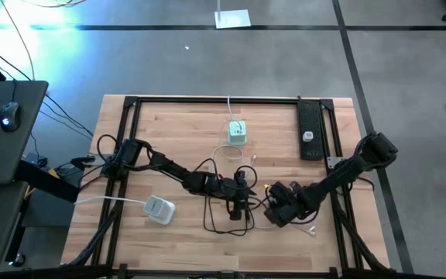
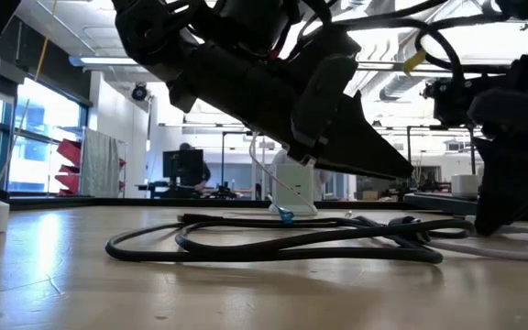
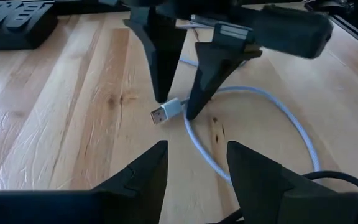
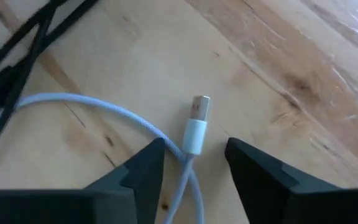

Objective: Insert USB
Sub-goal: Insert the white charger cable into the white charger adapter

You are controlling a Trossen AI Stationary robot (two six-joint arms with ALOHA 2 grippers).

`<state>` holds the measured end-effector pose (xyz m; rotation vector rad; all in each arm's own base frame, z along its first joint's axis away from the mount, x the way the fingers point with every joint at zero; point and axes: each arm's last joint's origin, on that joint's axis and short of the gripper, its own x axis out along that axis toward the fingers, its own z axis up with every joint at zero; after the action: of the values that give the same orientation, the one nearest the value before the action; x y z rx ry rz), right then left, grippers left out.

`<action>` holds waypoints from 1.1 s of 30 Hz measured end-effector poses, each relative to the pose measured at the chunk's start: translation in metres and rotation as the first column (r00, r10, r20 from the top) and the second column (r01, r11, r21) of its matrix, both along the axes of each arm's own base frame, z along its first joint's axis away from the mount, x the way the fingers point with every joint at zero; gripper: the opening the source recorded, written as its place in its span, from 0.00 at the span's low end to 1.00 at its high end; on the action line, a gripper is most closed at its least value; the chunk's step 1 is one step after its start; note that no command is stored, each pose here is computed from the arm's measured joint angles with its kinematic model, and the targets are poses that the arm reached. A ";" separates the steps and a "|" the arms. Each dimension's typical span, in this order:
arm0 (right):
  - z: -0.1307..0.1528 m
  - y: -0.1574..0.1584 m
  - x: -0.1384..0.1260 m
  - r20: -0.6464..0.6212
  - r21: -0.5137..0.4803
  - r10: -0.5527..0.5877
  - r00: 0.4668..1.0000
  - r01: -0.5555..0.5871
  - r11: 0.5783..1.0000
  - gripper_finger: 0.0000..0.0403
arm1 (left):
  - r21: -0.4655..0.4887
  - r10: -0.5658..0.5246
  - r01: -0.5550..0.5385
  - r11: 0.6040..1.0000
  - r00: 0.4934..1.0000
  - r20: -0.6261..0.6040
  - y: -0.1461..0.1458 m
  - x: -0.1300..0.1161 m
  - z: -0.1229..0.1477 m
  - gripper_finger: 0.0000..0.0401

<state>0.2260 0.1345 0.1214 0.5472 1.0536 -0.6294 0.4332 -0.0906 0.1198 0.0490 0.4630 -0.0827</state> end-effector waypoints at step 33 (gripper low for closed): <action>0.165 -0.087 -0.040 -0.141 0.041 -0.072 0.987 0.078 0.996 0.00 | 0.045 0.116 -0.117 0.992 0.993 0.013 0.004 0.000 0.000 0.36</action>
<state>0.1857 0.0476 0.2864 0.5922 1.1856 -0.7188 0.4335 -0.0862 0.1198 0.0668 0.4564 0.0426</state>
